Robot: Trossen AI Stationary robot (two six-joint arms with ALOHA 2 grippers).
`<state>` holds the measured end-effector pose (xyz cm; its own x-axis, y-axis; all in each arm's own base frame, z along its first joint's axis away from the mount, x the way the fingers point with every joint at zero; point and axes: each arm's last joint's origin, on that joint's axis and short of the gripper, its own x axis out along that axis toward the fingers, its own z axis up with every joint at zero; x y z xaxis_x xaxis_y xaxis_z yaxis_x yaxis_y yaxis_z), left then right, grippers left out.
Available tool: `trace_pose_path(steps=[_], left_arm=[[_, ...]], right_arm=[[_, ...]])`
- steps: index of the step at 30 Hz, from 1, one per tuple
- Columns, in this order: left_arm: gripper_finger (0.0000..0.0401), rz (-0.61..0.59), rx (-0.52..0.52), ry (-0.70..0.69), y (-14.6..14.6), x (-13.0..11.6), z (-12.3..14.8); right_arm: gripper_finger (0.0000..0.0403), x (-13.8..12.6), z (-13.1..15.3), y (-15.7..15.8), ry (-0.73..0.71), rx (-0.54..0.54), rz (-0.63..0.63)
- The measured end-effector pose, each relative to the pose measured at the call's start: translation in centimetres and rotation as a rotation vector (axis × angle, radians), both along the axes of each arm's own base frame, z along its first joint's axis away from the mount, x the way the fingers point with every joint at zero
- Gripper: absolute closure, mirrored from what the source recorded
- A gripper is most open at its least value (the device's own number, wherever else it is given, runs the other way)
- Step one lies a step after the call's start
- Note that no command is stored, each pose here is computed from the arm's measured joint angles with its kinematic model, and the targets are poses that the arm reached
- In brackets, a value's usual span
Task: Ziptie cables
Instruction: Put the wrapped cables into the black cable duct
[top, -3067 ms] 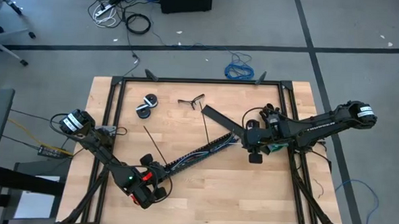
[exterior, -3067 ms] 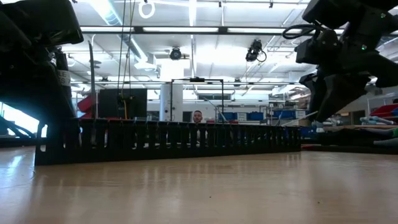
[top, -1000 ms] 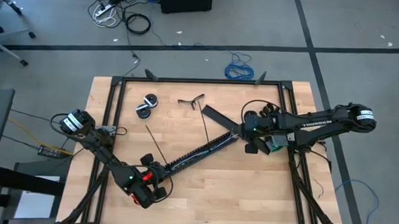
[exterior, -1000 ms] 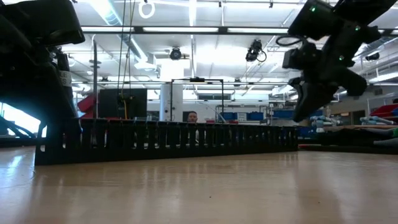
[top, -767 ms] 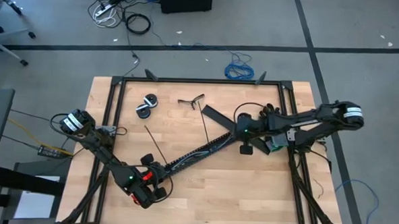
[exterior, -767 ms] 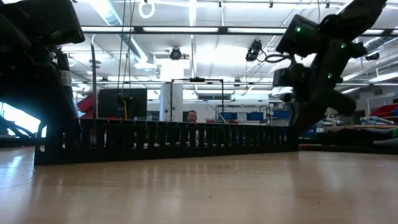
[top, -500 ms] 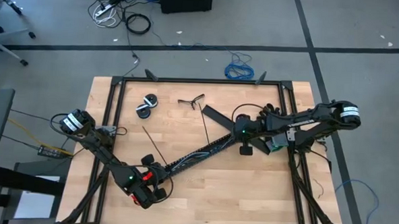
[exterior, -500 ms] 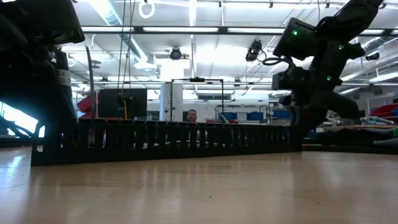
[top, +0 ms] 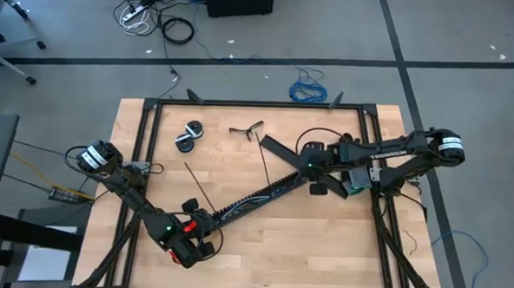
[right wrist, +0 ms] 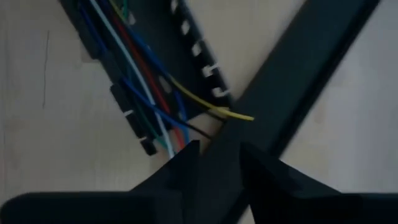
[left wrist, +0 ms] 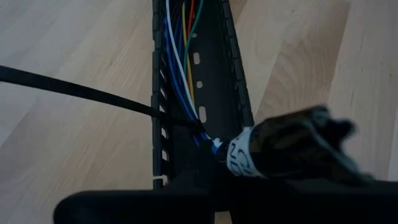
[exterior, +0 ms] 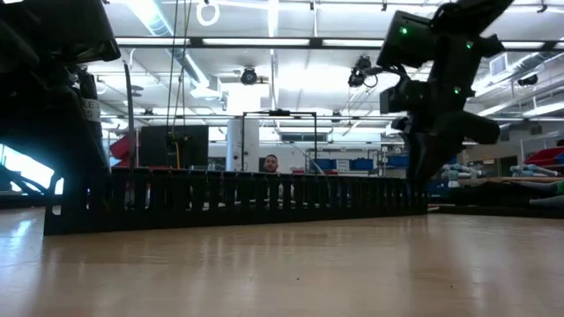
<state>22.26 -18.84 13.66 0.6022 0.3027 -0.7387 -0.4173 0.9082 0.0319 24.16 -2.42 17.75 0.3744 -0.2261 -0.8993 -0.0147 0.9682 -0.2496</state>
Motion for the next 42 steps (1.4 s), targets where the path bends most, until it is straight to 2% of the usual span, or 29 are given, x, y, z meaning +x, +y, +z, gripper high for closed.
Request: trace_pose_path(steps=[6,15,19,25,34,39,42], left_arm=[[0.0400,0.000,0.000,0.001,0.0,0.0,0.0],[0.0400,-0.004,0.004,0.003,0.0,0.0,0.0],[0.0396,-0.005,0.002,0.004,0.0,0.0,0.0],[0.0360,-0.046,0.017,0.013,-0.1,0.1,0.0],[0.0268,-0.165,0.052,-0.033,-0.8,0.8,0.4],[0.0261,-0.117,0.150,-0.096,-0.4,0.9,0.6],[0.0268,-0.084,0.139,-0.116,-0.4,1.1,0.7]], right_arm=[[0.0250,0.5,2.5,-0.2,0.049,-0.014,-0.011],[0.0243,2.5,4.9,0.0,-0.131,0.097,0.046],[0.0243,2.5,4.9,0.0,-0.141,0.101,0.047],[0.0243,2.5,4.9,0.0,-0.139,0.107,0.037],[0.0247,2.5,4.9,0.0,-0.139,0.107,0.036],[0.0249,2.5,4.9,0.0,-0.139,0.109,0.033],[0.0249,2.5,4.9,0.0,-0.138,0.108,0.034]])
